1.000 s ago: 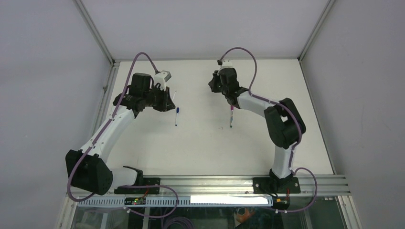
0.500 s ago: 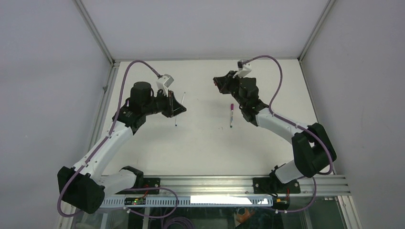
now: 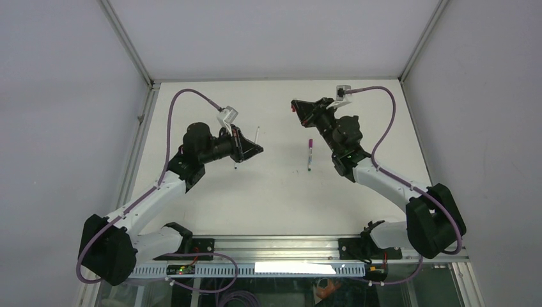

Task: Insert the pens into the pen caps

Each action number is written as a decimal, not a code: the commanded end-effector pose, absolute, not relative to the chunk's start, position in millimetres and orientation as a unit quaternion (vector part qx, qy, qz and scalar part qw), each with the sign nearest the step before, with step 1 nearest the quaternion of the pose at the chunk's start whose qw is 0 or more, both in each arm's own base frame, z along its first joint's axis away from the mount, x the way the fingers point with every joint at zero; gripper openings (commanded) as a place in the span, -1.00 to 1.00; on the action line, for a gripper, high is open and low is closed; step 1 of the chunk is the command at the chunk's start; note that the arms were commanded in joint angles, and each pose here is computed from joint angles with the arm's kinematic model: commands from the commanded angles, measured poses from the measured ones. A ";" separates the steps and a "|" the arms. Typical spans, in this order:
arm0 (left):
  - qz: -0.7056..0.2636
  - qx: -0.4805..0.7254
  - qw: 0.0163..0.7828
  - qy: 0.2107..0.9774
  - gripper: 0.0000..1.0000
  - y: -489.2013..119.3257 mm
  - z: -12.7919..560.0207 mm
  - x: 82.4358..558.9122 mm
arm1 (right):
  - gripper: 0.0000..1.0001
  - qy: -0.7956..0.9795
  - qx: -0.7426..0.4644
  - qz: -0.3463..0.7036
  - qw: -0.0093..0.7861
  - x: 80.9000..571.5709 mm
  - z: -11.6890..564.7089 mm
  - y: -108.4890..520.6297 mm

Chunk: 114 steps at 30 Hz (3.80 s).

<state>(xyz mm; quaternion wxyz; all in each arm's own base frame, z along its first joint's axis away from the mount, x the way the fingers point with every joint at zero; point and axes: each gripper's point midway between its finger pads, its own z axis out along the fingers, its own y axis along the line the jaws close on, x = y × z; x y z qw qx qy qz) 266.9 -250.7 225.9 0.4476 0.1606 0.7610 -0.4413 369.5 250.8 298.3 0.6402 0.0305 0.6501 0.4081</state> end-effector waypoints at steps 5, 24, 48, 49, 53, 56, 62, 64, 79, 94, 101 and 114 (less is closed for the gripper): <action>-0.517 0.195 0.480 0.681 -1.00 -281.1 259.3 263.9 | -1.00 0.561 0.031 0.492 0.665 348.8 351.2 255.8; -0.546 0.250 0.488 0.633 -1.00 -307.0 266.0 265.6 | -1.00 0.500 -0.001 0.581 0.642 348.3 367.8 287.0; -0.523 0.251 0.520 0.627 -1.00 -303.9 279.6 275.3 | -1.00 0.530 -0.045 0.587 0.610 312.2 353.2 314.9; -0.522 0.252 0.521 0.627 -1.00 -303.5 280.1 275.3 | -1.00 0.529 -0.045 0.585 0.613 311.9 353.6 313.8; -0.518 0.250 0.523 0.629 -1.00 -302.6 279.2 276.2 | -1.00 0.532 -0.044 0.580 0.616 309.9 352.6 310.3; -0.513 0.250 0.527 0.629 -1.00 -301.2 280.3 277.1 | -1.00 0.535 -0.039 0.573 0.620 310.1 349.4 306.6; -0.510 0.250 0.528 0.631 -1.00 -301.4 278.9 279.1 | -1.00 0.538 -0.040 0.575 0.615 308.8 344.9 308.1; -0.509 0.250 0.529 0.631 -1.00 -301.3 278.8 279.1 | -1.00 0.538 -0.040 0.576 0.613 307.9 344.0 309.3; -0.502 0.253 0.531 0.634 -1.00 -299.9 279.1 279.8 | -1.00 0.549 -0.039 0.572 0.607 309.8 326.8 316.0; -0.505 0.252 0.526 0.636 -1.00 -300.9 277.1 279.8 | -1.00 0.530 -0.037 0.557 0.638 316.6 335.8 310.6; -0.502 0.252 0.529 0.636 -1.00 -299.5 277.6 279.2 | -1.00 0.542 -0.034 0.564 0.622 314.0 323.7 313.0; -0.496 0.252 0.530 0.640 -1.00 -298.7 276.5 281.0 | -1.00 0.545 -0.034 0.573 0.611 298.6 323.9 312.7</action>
